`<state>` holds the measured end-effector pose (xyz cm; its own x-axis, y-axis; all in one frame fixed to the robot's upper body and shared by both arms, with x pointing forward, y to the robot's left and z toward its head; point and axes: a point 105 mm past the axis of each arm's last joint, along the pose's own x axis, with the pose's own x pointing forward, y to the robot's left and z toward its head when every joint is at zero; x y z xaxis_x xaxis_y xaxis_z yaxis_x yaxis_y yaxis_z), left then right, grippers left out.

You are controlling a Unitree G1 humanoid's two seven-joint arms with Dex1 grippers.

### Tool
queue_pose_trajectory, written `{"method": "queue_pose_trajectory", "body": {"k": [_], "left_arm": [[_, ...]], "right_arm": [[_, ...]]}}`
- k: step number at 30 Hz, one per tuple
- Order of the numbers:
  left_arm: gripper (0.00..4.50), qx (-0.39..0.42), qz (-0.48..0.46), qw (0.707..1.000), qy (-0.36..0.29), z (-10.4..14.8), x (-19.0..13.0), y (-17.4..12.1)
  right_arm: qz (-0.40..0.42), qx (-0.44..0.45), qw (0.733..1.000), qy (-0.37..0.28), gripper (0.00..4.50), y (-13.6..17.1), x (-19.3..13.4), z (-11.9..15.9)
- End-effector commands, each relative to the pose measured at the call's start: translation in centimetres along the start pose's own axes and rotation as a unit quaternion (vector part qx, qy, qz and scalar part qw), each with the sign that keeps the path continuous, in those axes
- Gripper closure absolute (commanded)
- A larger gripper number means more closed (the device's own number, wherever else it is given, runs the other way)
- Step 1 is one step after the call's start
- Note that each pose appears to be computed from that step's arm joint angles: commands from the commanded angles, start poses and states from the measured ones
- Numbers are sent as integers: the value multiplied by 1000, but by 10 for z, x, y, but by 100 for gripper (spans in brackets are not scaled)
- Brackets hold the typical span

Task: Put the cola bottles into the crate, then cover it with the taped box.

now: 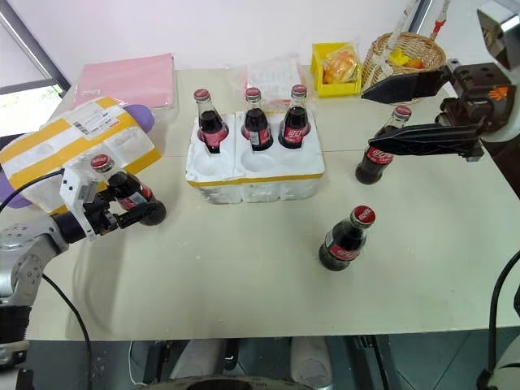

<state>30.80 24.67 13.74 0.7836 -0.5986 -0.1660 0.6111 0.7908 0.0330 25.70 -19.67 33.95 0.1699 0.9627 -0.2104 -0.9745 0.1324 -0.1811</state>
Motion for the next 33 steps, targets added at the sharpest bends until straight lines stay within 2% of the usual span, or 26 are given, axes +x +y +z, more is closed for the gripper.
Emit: {"method": "queue_pose_trajectory", "body": {"k": [1,5,9,13,18,22,26,33], "left_arm": [[167,12,-1,1000,-16,10,-1,1],[167,7,-9,1000,-21,21,-3,0],[167,7,-68,997,-43,59,-7,-13],[167,37,-125,990,-50,104,-3,-26],[167,67,-197,976,-62,151,10,-46],[167,79,-233,966,-81,178,31,-56],[167,108,-240,961,-80,181,67,-59],[167,88,-231,967,-65,158,104,-46]], "right_arm": [[7,-27,1000,-11,0,8,-1,11],[7,-26,1000,-5,0,8,-1,7],[3,-27,999,25,0,5,-2,-8],[-2,-25,1000,15,0,1,-3,-7],[-6,-22,1000,16,0,-2,-2,-12],[-10,-19,1000,14,0,-3,-2,-15],[-17,-20,1000,6,0,-1,-1,-15],[-38,-11,999,-4,0,5,-3,-18]]}}
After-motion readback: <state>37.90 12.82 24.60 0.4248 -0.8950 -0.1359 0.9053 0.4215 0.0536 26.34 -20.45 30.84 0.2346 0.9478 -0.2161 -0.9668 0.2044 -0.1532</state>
